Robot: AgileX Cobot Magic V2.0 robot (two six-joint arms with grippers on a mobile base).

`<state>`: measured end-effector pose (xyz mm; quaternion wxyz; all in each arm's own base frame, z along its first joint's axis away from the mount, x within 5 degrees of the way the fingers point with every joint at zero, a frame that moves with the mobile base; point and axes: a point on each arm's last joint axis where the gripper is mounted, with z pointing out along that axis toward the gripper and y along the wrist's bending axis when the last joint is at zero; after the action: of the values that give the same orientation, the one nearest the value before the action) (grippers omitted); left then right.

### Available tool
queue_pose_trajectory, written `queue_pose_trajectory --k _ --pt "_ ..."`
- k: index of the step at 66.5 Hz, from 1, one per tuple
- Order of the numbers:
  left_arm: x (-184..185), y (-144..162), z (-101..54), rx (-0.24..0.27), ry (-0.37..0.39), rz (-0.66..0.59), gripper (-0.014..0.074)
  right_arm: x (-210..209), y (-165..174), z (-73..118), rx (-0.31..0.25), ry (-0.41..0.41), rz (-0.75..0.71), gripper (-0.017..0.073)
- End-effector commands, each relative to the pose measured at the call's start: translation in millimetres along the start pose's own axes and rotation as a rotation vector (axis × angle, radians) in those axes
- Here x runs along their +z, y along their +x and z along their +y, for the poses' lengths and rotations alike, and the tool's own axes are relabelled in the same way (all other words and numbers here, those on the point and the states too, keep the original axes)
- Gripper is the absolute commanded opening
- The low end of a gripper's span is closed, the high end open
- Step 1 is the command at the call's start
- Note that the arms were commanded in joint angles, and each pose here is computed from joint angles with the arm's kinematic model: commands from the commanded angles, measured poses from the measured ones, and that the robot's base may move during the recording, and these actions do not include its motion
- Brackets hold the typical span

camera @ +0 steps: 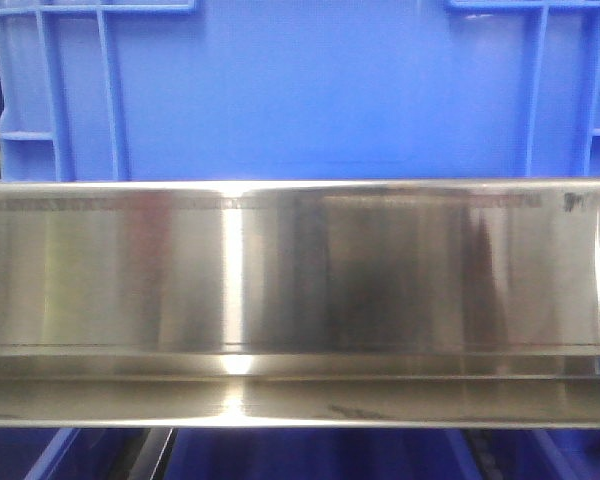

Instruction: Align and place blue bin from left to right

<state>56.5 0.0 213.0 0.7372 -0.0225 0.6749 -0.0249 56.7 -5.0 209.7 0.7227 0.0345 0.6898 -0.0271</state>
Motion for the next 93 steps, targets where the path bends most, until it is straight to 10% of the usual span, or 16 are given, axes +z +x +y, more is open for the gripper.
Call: queue_pose_trajectory --k 1,25,42,53,78,93 --pt "-0.5 -5.1 -0.5 -0.007 0.008 -0.053 -0.0111 -1.1 -9.9 0.1 0.009 -0.003 -0.111 -0.0069" --pt "-18.9 -91.7 -4.7 0.088 -0.01 -0.091 -0.0031 -29.3 -101.5 2.9 0.058 -0.024 -0.142 -0.0038" --pt "-8.1 -164.3 -9.1 0.153 -0.019 -0.034 0.0368 -30.3 -165.9 4.4 0.058 -0.032 -0.129 0.0447" --pt "23.4 -184.5 -11.3 0.138 -0.009 0.045 0.0504 -7.8 -181.0 4.6 0.049 -0.029 -0.073 0.0552" --pt "81.1 -210.6 -64.5 0.134 0.396 0.243 0.059 50.3 -227.1 21.1 0.019 -0.193 0.07 0.0549" --pt "136.7 -233.7 -102.3 0.134 0.457 0.405 0.059 102.7 -248.9 42.9 -0.009 -0.32 0.282 0.0549"
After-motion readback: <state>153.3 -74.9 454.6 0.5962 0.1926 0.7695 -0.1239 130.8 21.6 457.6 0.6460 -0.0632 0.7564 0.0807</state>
